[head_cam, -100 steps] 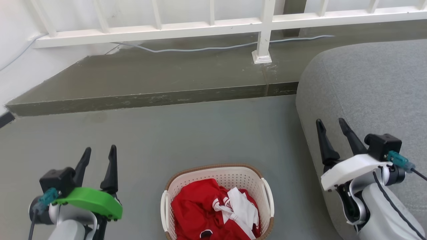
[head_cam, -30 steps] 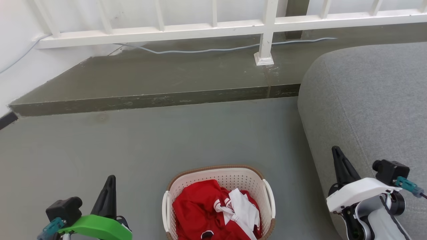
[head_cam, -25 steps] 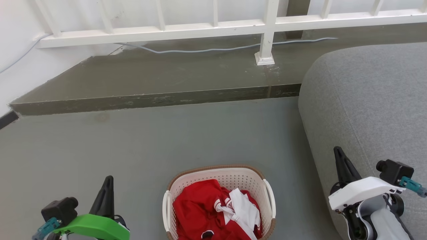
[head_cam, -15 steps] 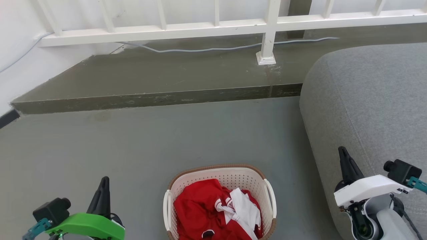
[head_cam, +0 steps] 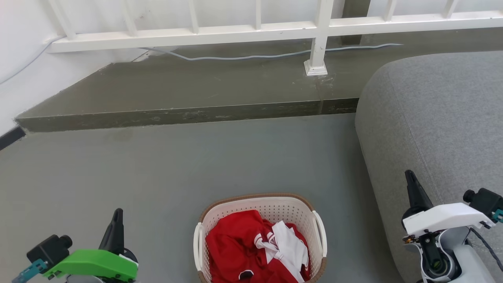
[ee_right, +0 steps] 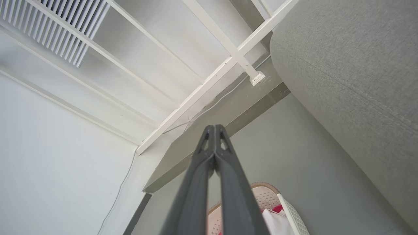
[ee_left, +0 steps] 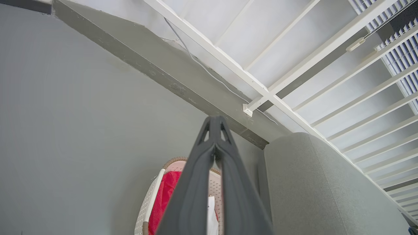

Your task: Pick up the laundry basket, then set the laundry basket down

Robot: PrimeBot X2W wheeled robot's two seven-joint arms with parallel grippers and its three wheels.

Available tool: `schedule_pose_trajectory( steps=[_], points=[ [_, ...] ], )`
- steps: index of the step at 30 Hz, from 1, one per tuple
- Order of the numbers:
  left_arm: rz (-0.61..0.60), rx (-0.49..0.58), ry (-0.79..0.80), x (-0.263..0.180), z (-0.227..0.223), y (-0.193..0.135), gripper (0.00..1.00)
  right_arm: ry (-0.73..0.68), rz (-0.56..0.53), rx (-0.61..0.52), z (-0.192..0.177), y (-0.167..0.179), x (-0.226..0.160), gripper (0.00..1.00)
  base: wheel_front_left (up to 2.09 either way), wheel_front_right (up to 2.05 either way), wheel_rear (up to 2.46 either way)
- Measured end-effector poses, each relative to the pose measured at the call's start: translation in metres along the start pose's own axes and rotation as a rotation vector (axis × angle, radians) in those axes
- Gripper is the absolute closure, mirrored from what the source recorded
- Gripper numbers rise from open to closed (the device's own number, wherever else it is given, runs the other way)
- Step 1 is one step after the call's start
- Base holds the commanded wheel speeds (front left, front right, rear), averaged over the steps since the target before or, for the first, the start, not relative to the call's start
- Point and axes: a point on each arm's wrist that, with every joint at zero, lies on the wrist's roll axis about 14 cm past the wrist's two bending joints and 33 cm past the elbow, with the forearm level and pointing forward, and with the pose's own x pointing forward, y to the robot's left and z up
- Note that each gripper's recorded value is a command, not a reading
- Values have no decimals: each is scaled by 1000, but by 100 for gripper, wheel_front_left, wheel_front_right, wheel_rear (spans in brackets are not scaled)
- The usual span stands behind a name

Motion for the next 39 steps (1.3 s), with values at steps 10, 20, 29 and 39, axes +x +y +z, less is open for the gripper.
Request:
schedule_pose_trajectory(
  steps=[10,20,29,39],
  points=[
    [17,-121,-5,3,6,3,100,3,-17,129,2,-4,2,100,0,0,0],
    [25,-253,-15,6,12,6,100,-1,-12,271,8,-2,6,100,0,0,0],
    [36,-380,-24,7,16,10,100,-4,-14,399,11,-4,7,100,0,0,0],
    [30,-493,-32,8,21,12,100,-10,-5,527,15,-4,9,100,0,0,0]
  ],
)
